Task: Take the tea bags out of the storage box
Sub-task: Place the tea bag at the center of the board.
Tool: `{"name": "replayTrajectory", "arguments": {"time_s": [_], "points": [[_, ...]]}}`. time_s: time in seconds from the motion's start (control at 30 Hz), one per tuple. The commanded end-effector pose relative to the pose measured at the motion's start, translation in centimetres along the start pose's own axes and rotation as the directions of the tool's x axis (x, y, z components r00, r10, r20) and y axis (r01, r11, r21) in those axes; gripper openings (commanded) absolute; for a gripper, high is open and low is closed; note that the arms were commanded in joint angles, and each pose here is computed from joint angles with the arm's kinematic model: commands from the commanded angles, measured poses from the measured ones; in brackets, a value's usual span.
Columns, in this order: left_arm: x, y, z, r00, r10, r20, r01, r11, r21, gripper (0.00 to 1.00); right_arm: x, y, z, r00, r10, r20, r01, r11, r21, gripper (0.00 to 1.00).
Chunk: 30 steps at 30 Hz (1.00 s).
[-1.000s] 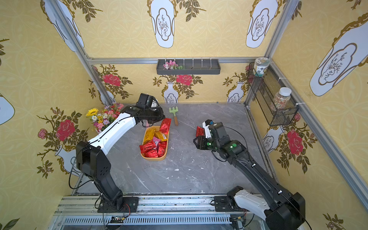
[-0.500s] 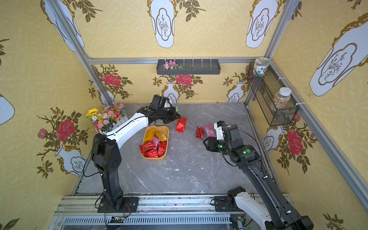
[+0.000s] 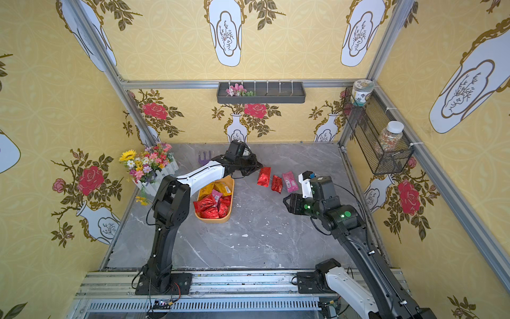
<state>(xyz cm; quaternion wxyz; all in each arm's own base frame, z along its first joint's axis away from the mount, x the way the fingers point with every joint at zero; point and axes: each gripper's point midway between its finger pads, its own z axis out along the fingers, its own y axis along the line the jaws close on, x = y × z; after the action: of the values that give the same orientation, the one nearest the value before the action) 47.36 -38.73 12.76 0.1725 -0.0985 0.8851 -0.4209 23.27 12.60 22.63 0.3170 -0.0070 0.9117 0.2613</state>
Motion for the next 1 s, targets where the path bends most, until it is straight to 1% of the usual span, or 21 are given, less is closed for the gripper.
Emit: {"name": "replayTrajectory", "arguments": {"time_s": [0.0, 0.13, 0.47, 0.9, 0.97], "points": [[-0.8, 0.4, 1.4, 1.000, -0.005, 0.027, 0.005, 1.000, 0.007, 0.00, 0.2, 0.0, -0.3, 1.000, -0.002, -0.005, 0.002, 1.000, -0.001, 0.56], [-0.7, 1.3, 2.7, 1.000, -0.004, 0.018, 0.004, 1.000, -0.006, 0.00, 0.9, 0.2, -0.1, 1.000, 0.015, -0.019, -0.015, 1.000, -0.026, 0.56], [-0.2, 4.2, 4.3, 1.000, -0.021, 0.020, 0.023, 0.997, -0.070, 0.00, 0.9, 0.0, -0.2, 1.000, 0.010, -0.014, -0.010, 1.000, -0.012, 0.56], [0.3, 5.9, 5.6, 0.999, -0.049, 0.003, 0.049, 0.994, -0.093, 0.00, 0.9, -0.1, 0.0, 1.000, 0.001, -0.017, -0.001, 1.000, -0.010, 0.56], [0.4, 6.1, 5.8, 0.999, -0.052, -0.003, 0.051, 0.994, -0.099, 0.02, 0.9, -0.2, -0.1, 1.000, -0.001, -0.017, 0.001, 1.000, -0.005, 0.56]]}}
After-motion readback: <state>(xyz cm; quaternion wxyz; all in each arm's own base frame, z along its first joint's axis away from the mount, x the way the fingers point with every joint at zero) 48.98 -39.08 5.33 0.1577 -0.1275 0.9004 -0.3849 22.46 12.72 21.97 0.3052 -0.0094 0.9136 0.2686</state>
